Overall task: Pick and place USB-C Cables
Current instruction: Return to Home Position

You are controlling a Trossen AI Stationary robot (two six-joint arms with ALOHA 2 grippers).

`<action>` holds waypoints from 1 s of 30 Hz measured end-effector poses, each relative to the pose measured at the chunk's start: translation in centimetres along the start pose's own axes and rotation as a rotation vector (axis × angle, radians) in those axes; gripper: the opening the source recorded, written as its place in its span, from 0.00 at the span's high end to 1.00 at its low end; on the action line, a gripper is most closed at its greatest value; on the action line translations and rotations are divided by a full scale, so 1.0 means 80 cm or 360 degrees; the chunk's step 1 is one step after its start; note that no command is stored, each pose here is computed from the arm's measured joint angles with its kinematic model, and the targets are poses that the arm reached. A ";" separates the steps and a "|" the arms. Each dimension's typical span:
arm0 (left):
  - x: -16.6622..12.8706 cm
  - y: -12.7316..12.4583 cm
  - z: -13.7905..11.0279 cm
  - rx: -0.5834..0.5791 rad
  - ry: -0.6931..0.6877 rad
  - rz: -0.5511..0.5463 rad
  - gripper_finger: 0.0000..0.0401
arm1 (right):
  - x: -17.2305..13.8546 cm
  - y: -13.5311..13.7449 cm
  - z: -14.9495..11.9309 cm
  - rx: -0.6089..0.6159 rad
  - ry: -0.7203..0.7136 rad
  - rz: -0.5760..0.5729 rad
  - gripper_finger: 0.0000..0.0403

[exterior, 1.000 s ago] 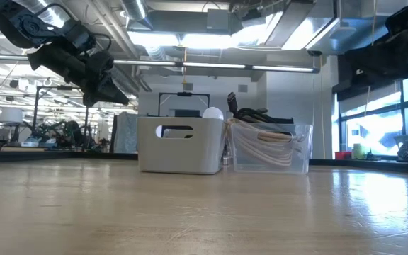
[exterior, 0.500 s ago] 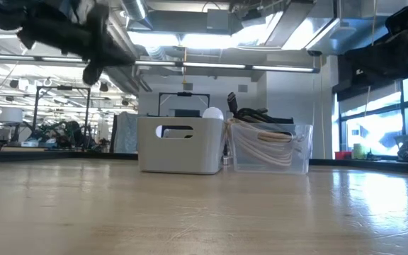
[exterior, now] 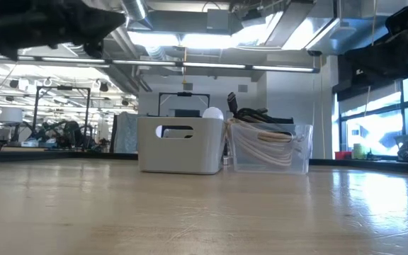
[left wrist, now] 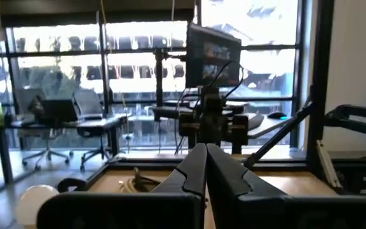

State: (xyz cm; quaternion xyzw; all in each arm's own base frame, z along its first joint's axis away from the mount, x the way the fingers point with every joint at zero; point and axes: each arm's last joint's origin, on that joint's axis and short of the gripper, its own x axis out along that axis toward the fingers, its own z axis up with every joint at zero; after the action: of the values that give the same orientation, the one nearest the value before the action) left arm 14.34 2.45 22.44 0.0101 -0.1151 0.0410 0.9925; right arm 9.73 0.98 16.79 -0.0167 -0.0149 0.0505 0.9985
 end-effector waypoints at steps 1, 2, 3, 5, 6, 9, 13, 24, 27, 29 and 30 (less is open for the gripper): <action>-0.005 -0.003 -0.005 -0.0003 -0.0018 -0.0002 0.99 | 0.000 0.000 0.000 0.0000 0.0001 0.0000 0.95; -0.010 -0.005 -0.008 -0.0006 -0.0034 0.0005 0.99 | 0.000 0.000 0.000 0.0000 0.0000 0.0000 0.95; -0.014 -0.006 -0.011 -0.0017 -0.0052 0.0004 0.99 | 0.000 0.000 0.000 0.0000 0.0000 0.0000 0.95; -0.020 -0.008 -0.013 -0.0045 -0.0074 -0.0008 0.99 | 0.000 0.000 0.000 0.0000 0.0000 0.0000 0.95; -0.022 -0.008 -0.015 -0.0050 -0.0072 -0.0012 0.99 | 0.000 0.000 0.000 0.0000 0.0000 0.0000 0.95; -0.028 -0.010 -0.023 -0.0058 -0.0022 -0.0024 0.98 | 0.000 0.000 0.000 0.0000 0.0000 0.0000 0.95; -0.040 -0.013 -0.033 -0.0067 -0.0014 -0.0037 0.98 | 0.000 0.000 0.000 0.0000 0.0000 0.0000 0.95; -0.062 -0.014 -0.031 -0.0054 0.0020 -0.0040 0.99 | 0.000 0.000 0.000 -0.0001 0.0000 0.0000 0.95; -0.068 -0.014 -0.034 -0.0056 0.0051 -0.0044 0.99 | 0.000 0.000 0.000 -0.0001 -0.0001 0.0000 0.95; -0.070 -0.014 -0.036 -0.0056 0.0087 -0.0039 0.99 | 0.000 0.000 0.000 -0.0001 0.0000 0.0000 0.95; -0.071 -0.014 -0.038 -0.0056 0.0105 -0.0036 0.99 | 0.000 0.000 0.000 -0.0001 -0.0001 0.0000 0.95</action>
State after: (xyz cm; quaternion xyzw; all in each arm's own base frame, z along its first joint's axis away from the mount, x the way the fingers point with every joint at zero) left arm 9.61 0.99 18.18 -0.0075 -0.0829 0.0281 0.9961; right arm 9.73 0.98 16.80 -0.0169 -0.0151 0.0505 0.9985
